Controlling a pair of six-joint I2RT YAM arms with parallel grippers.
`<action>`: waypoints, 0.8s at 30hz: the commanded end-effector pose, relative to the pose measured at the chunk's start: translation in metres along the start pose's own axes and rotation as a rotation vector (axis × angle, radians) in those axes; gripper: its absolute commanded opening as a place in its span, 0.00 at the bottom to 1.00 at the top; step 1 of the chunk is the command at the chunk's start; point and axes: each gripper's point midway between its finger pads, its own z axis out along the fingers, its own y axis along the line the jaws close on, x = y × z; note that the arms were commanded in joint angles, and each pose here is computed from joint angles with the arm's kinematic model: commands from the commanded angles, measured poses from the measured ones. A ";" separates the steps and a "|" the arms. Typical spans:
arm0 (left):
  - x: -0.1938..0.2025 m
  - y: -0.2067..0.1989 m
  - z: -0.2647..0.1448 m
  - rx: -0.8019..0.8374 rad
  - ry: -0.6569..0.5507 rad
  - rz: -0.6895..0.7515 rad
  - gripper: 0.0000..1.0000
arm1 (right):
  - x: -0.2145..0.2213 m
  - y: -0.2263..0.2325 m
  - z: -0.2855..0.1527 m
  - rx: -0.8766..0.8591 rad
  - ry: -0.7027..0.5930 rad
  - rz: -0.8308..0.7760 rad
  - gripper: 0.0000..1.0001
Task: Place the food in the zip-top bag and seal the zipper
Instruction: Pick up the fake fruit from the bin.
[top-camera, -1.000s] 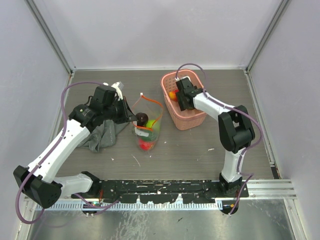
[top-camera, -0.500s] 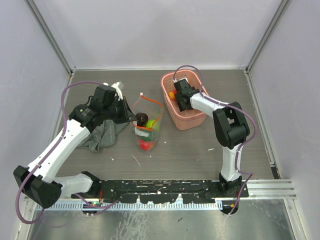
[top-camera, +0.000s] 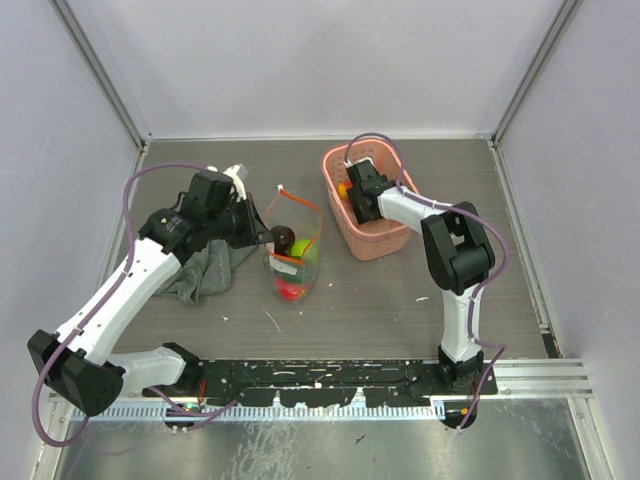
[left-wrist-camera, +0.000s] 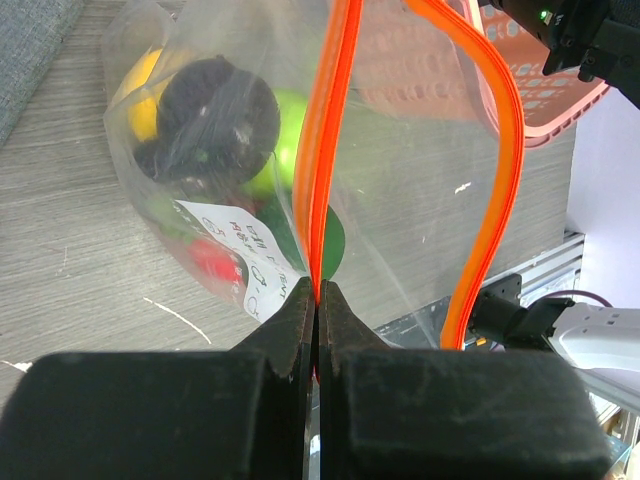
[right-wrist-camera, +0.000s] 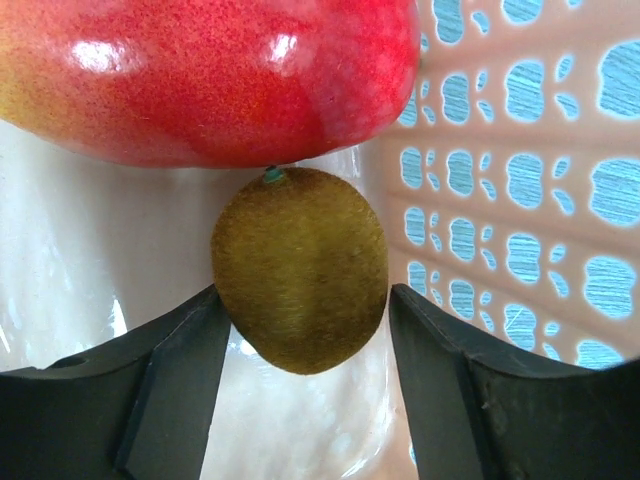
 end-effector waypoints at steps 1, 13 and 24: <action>-0.004 -0.006 -0.001 0.025 -0.019 0.013 0.00 | -0.016 0.001 0.003 -0.004 -0.049 0.022 0.72; -0.004 -0.004 -0.002 0.019 -0.021 0.017 0.00 | -0.015 0.012 0.013 -0.041 -0.047 0.009 0.72; -0.004 -0.006 -0.002 0.028 -0.021 0.016 0.00 | -0.019 0.006 -0.008 -0.058 -0.063 0.029 0.53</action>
